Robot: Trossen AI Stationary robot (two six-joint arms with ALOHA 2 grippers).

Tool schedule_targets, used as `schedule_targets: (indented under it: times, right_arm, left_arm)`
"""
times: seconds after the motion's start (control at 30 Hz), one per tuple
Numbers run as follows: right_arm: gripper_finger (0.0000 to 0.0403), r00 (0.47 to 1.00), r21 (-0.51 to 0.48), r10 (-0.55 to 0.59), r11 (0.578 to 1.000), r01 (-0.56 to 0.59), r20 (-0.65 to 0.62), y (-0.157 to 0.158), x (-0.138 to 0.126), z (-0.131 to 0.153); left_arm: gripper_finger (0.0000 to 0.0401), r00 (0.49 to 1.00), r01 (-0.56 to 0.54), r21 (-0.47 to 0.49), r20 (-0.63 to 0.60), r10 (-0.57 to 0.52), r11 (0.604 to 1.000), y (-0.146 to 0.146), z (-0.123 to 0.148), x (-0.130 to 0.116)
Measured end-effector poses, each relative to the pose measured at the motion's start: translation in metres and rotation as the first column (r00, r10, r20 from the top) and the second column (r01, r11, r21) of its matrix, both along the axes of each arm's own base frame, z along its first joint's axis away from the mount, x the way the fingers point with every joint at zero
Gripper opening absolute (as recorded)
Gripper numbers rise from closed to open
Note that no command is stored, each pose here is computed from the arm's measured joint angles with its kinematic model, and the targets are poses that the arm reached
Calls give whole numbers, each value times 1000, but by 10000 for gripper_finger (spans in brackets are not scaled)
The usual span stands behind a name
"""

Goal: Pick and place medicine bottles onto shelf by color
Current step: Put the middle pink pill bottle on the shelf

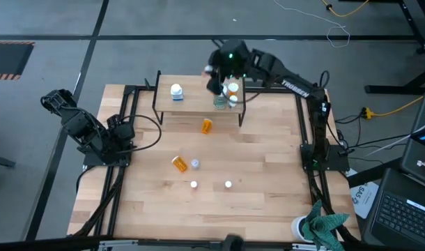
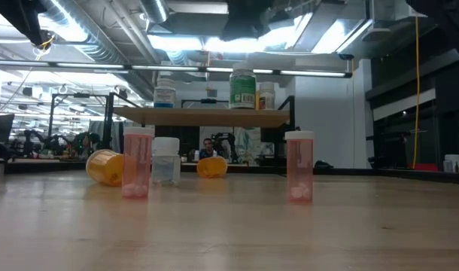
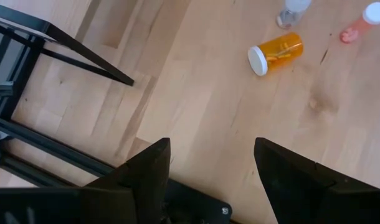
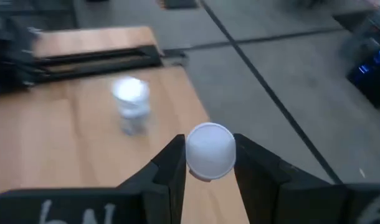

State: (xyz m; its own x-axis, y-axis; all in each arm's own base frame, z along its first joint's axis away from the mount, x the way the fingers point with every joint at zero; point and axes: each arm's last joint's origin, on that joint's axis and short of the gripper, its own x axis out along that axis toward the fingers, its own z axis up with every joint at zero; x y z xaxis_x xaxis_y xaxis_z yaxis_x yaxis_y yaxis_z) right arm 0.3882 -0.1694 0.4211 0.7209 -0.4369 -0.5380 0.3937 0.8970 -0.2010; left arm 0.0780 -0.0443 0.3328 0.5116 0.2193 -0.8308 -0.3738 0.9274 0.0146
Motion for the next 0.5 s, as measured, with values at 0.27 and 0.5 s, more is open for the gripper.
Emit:
schedule_targets:
  times: [0.27,0.5]
  right_arm:
    - [116,989,135,-84,986,100,-119,-57,-16,-36]
    - [117,981,147,-104,981,129,-165,-87,-12,-63]
  left_arm:
    - [228,1000,-6,13,11,6,1000,0,0,0]
    - [228,1000,-10,18,16,10,1000,1,0,0]
